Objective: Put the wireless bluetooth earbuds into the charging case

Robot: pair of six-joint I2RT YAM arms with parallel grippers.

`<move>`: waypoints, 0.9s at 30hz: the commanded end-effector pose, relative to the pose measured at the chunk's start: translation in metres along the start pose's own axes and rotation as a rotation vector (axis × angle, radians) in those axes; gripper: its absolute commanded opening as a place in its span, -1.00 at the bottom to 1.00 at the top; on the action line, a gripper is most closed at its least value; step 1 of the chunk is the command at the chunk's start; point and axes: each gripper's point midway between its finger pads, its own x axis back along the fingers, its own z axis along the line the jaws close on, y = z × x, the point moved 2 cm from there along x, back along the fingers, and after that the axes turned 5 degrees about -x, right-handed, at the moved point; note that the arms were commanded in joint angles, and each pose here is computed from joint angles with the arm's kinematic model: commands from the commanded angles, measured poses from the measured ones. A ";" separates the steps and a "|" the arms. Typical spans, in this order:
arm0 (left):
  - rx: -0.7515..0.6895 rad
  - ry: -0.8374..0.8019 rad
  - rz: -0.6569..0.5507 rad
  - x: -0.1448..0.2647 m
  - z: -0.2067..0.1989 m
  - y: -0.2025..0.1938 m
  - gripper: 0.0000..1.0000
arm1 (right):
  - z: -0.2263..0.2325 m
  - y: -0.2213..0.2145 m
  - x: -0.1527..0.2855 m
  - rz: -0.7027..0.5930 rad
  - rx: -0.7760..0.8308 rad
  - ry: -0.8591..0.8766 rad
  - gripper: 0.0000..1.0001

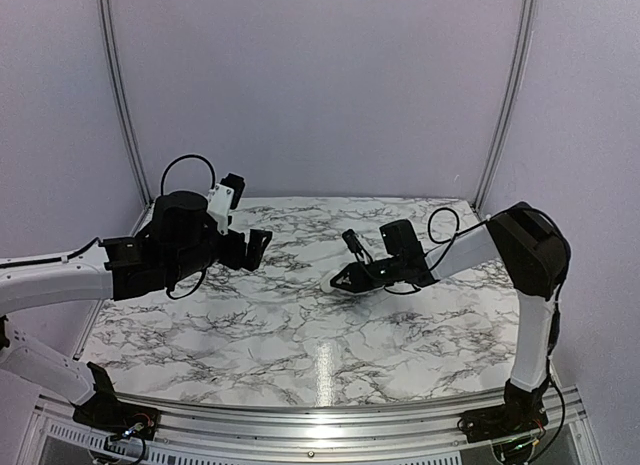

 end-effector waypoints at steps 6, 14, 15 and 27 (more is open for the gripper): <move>0.039 0.072 0.026 -0.003 0.012 0.003 0.98 | -0.018 0.011 -0.004 0.004 0.025 -0.111 -0.10; 0.049 0.097 0.029 0.001 0.019 0.002 0.98 | 0.006 0.043 0.021 -0.060 0.092 -0.135 0.50; 0.050 0.105 0.035 0.000 0.021 0.001 0.98 | 0.010 0.048 0.026 -0.074 0.104 -0.135 0.60; 0.277 0.146 0.089 -0.005 0.087 -0.003 0.98 | 0.068 0.112 0.111 -0.348 0.312 -0.233 0.97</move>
